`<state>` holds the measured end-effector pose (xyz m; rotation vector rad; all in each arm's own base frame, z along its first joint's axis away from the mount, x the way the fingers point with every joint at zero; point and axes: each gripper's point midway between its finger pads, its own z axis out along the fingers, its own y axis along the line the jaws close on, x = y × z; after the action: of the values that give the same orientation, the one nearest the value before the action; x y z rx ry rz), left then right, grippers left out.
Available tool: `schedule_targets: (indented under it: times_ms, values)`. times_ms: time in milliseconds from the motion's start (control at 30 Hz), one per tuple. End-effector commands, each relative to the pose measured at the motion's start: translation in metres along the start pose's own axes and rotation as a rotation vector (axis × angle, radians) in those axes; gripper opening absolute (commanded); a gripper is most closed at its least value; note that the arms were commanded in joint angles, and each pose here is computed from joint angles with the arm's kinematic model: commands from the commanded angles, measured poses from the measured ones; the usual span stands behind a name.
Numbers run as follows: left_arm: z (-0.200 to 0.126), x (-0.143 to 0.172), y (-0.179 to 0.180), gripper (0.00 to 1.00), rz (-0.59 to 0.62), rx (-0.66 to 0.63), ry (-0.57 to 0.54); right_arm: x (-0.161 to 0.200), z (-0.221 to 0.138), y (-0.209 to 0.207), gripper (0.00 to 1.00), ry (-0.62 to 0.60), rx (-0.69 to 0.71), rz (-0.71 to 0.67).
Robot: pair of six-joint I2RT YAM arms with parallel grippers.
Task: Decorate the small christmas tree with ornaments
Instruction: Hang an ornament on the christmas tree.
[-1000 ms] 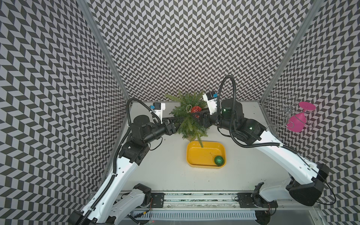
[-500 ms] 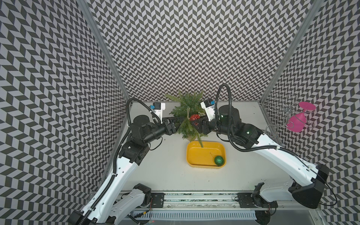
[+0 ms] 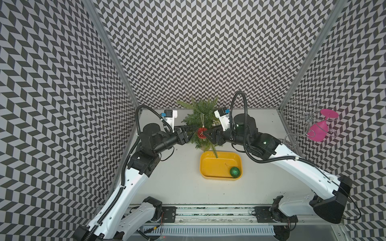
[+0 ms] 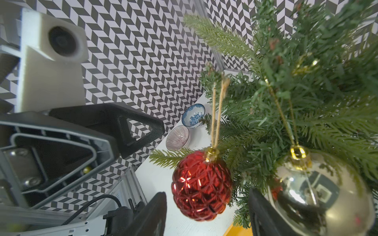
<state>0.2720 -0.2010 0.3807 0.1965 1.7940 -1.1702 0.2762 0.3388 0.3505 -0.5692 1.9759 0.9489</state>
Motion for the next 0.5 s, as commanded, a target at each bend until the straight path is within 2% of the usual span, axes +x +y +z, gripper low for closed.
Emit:
schedule_targets:
  times_ms: [0, 467]
  values:
    - [-0.003, -0.001, -0.002, 0.58, 0.01, 0.007, -0.014, -0.012, -0.013, 0.016, 0.65, -0.055, -0.058, -0.018]
    - [-0.008, 0.007, 0.002, 0.58, 0.017, -0.008, -0.001, -0.012, -0.032, 0.023, 0.65, -0.07, -0.081, -0.031]
